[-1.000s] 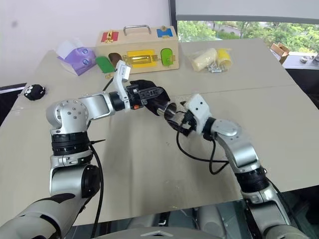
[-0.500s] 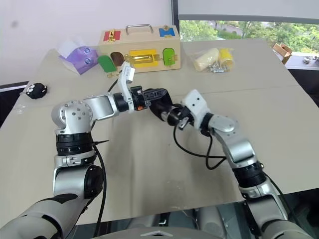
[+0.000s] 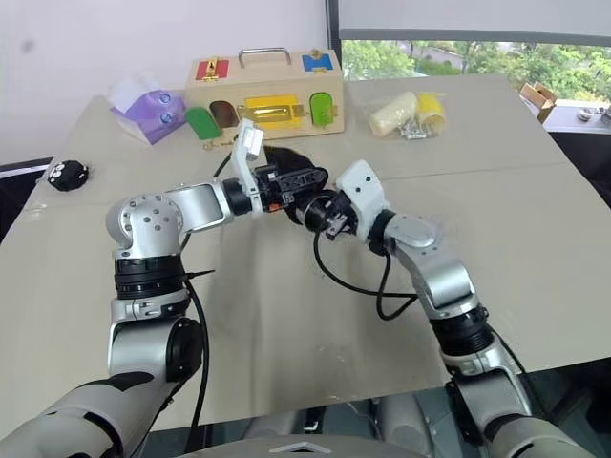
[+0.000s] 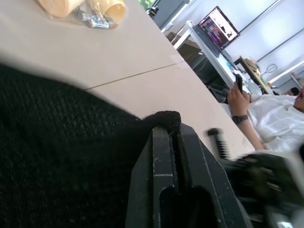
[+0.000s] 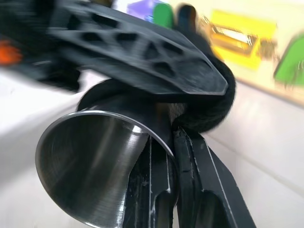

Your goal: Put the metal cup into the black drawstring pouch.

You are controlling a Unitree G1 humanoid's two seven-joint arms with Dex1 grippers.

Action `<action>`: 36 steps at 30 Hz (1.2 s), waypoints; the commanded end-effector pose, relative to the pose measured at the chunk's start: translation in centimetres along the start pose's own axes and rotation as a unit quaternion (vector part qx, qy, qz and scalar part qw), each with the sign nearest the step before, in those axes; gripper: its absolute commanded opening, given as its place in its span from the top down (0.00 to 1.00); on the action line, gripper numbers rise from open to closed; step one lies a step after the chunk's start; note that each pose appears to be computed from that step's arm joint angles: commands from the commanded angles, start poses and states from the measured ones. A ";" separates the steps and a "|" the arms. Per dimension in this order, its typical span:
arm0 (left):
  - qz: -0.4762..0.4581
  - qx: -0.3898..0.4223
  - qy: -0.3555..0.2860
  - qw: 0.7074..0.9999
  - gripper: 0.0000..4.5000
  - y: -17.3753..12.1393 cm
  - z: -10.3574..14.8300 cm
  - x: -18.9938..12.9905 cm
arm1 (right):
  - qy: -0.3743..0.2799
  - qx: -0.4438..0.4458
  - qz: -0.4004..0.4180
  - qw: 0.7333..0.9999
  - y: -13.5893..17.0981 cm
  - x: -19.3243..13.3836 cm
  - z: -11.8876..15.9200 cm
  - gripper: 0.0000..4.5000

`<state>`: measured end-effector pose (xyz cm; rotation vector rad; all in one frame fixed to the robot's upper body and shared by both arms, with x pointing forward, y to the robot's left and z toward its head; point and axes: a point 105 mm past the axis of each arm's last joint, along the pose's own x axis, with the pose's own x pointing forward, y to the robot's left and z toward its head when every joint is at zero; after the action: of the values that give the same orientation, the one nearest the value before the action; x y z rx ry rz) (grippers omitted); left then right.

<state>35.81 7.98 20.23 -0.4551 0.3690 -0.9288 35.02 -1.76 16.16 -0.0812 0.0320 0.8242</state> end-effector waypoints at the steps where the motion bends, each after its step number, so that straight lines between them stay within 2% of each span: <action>1: -0.028 0.021 -0.011 0.999 1.00 -1.7 0.6 -0.1 | -0.027 0.027 -0.024 0.999 -0.7 0.2 1.5 0.99; 9: 0.000 0.019 -0.025 1.000 1.00 -0.4 1.1 -0.6 | -0.026 -0.046 0.010 0.999 -0.1 -1.1 2.1 0.99; 10: 0.001 0.018 -0.026 1.000 1.00 -0.2 1.2 -0.7 | -0.027 -0.056 0.007 0.998 -0.2 -1.2 2.1 0.85; 12: 0.002 0.017 -0.027 0.999 1.00 -0.1 1.3 -0.7 | -0.029 -0.093 -0.004 0.995 -0.5 -1.5 2.4 0.70; 13: 0.002 0.017 -0.028 0.999 1.00 -0.1 1.3 -0.7 | -0.028 -0.107 -0.004 0.994 -0.5 -1.6 2.4 0.59; 23: -0.001 0.018 -0.027 0.999 1.00 -0.1 1.4 -0.5 | -0.012 -0.164 0.005 0.986 -0.9 -3.1 2.5 0.59; 31: -0.005 0.021 -0.023 0.999 1.00 -0.3 1.4 -0.4 | 0.011 -0.152 0.026 0.988 -0.4 -2.8 0.9 0.59; 34: -0.002 0.022 -0.023 0.999 1.00 -0.2 1.5 -0.6 | 0.000 -0.149 0.022 0.989 -0.4 -2.5 1.4 0.76; 35: 0.000 0.022 -0.024 0.999 1.00 -0.1 1.6 -0.7 | -0.003 -0.149 0.023 0.989 -0.4 -2.5 1.7 0.88; 36: 0.001 0.022 -0.024 0.999 1.00 -0.1 1.6 -0.7 | -0.006 -0.147 0.025 0.989 -0.4 -2.6 1.9 0.96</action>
<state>36.17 8.89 20.13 -0.4491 0.3557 -0.8962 33.76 -3.95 16.23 -0.3555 -0.0232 0.8664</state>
